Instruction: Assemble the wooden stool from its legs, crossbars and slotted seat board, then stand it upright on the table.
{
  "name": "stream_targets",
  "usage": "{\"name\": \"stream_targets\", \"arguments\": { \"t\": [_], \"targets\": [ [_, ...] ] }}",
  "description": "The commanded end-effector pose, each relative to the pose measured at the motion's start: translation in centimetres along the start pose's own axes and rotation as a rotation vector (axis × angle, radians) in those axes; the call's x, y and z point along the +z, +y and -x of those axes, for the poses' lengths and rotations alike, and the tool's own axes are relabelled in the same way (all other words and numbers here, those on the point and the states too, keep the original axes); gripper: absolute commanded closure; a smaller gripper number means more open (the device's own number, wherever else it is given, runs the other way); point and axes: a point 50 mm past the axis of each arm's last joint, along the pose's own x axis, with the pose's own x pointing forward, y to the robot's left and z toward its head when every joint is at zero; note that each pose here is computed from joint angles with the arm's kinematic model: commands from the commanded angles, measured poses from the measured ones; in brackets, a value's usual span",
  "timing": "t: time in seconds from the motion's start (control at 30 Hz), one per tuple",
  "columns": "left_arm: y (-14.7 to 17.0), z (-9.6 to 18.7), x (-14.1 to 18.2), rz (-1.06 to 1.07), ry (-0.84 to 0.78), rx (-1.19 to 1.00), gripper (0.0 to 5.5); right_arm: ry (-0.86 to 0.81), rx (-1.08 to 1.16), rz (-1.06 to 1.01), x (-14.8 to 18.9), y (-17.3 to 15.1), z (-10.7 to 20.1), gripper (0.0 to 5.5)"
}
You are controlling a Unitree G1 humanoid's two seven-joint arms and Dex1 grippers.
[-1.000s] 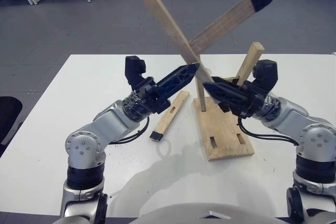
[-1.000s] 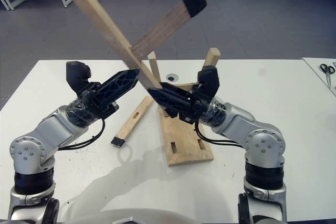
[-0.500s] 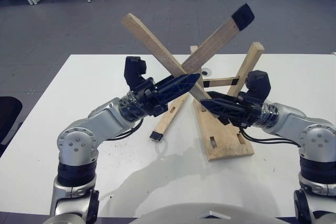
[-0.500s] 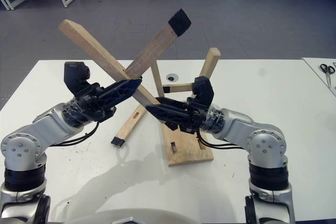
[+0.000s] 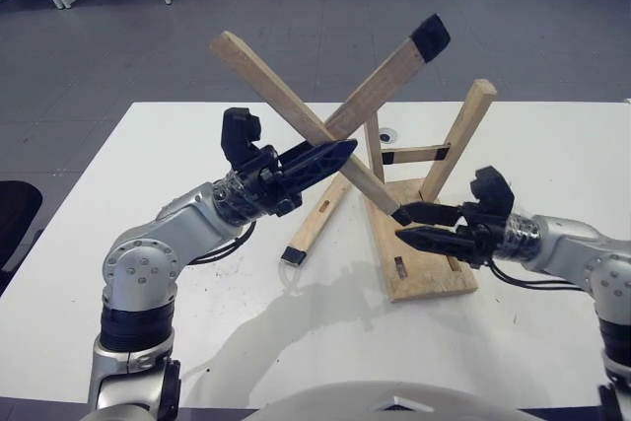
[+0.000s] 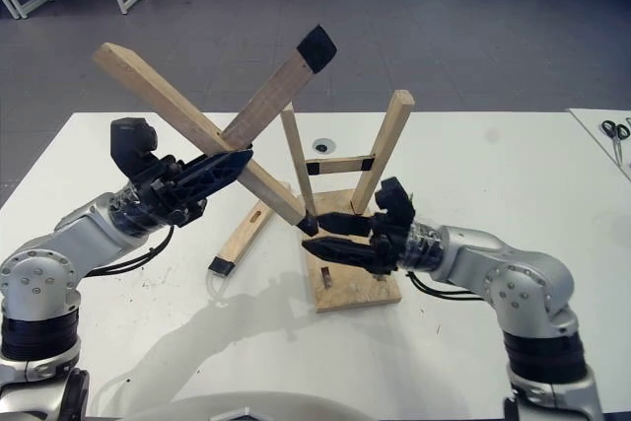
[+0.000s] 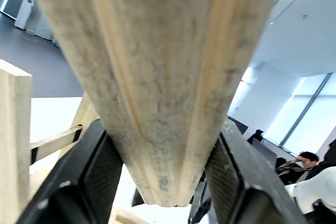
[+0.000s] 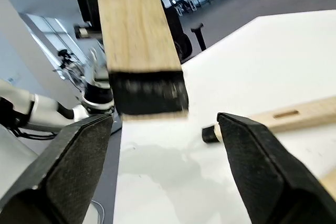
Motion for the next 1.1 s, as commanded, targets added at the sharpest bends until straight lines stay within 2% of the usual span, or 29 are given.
{"name": "stream_targets", "arguments": {
  "t": [0.03, 0.17, 0.3, 0.4, 0.8, 0.97, 1.1],
  "targets": [
    [1.5, 0.1, -2.5, -0.106, 0.12, 0.074, 3.42, 0.14, -0.187, 0.103, -1.3, -1.3, 3.2, 1.93],
    [3.1, -0.2, -5.9, -0.223, 0.199, 0.095, 3.42, 0.139, -0.452, 0.192, -1.2, -4.3, 5.3, 1.93],
    [4.0, -0.9, -7.7, -0.223, 0.167, 0.097, 3.42, 0.214, -0.746, 0.268, -2.1, -7.7, 6.8, 1.93],
    [3.9, -1.0, -8.6, -0.201, 0.169, 0.077, 3.42, 0.278, -0.85, 0.305, -3.2, -9.1, 7.3, 1.93],
    [4.8, 0.6, -10.6, -0.228, 0.303, 0.056, 3.42, 0.36, -0.732, 0.352, -6.2, -9.8, 2.5, 1.93],
    [5.0, 1.0, -8.1, -0.242, 0.277, 0.007, 3.42, 0.384, -0.742, 0.341, -7.0, -10.0, 2.8, 1.93],
    [5.1, 1.7, -6.7, -0.231, 0.336, -0.052, 3.42, 0.4, -0.743, 0.338, -7.5, -9.9, 2.9, 1.93]
  ]
}}
